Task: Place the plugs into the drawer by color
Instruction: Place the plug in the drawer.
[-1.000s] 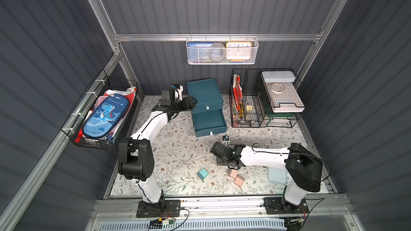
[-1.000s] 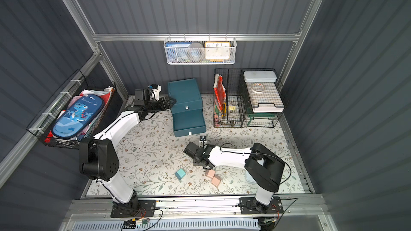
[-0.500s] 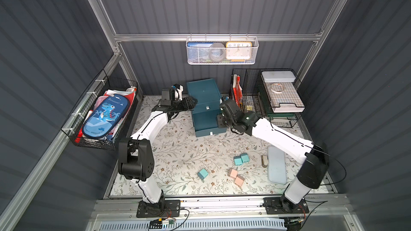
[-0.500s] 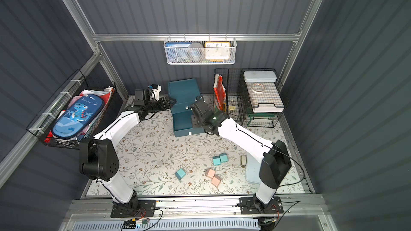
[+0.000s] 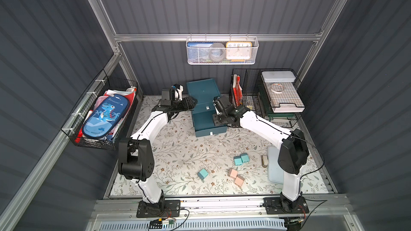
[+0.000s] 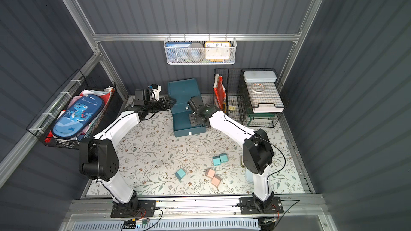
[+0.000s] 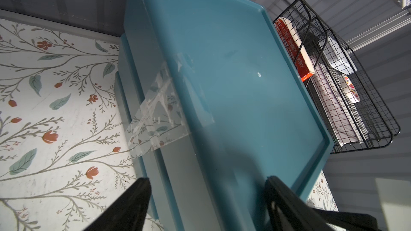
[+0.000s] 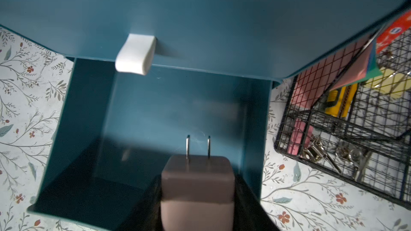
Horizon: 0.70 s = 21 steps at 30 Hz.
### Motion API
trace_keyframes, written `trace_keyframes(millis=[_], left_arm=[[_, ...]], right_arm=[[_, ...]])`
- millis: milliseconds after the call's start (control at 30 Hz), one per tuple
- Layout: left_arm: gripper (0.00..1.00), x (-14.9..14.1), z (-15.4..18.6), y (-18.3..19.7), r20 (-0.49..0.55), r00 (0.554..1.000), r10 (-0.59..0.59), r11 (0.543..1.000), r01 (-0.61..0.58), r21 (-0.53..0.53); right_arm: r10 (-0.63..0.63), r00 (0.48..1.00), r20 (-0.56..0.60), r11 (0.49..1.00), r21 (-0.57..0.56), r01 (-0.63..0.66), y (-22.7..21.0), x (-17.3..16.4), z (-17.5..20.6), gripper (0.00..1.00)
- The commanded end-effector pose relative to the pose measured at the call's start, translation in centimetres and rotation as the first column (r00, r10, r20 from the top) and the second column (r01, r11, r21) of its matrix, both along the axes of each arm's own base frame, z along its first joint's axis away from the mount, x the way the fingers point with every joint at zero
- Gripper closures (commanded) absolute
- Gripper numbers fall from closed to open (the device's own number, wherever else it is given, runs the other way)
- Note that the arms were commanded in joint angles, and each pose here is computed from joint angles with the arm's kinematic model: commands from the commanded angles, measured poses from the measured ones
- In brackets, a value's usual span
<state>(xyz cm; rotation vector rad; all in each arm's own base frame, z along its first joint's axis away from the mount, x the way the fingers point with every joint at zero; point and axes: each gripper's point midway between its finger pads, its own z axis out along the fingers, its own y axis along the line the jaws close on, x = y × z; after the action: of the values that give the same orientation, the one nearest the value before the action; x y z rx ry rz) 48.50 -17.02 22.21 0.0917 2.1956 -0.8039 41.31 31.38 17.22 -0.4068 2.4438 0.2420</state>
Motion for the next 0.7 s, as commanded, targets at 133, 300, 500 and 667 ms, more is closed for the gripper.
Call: trace_keyframes(millis=[133,300,500,667], left_arm=[[0.15,-1.1,-2.7,0.2,-0.087,0.996,-0.011,1.0,0.013,0.022],[0.15,-1.1,-2.6,0.2,-0.086,0.996,-0.012,1.0,0.014,0.02],[0.15,-1.1,-2.6,0.2,-0.086,0.996,-0.013,1.0,0.014,0.02],[0.15,-1.1,-2.5,0.2,-0.084,0.996,-0.012,1.0,0.014,0.022]], right_arm=[[-0.025,0.999,-0.035,0.997,-0.08,0.022,-0.9,0.2,-3.1,0.59],[-0.053,0.997,-0.061,0.996,-0.072,0.048,-0.9,0.1,-4.0,0.56],[-0.072,0.994,-0.077,0.994,-0.086,0.065,-0.8,0.4,-4.9,0.52],[-0.075,0.994,-0.076,0.992,-0.11,0.066,-1.0,0.8,-5.1,0.46]])
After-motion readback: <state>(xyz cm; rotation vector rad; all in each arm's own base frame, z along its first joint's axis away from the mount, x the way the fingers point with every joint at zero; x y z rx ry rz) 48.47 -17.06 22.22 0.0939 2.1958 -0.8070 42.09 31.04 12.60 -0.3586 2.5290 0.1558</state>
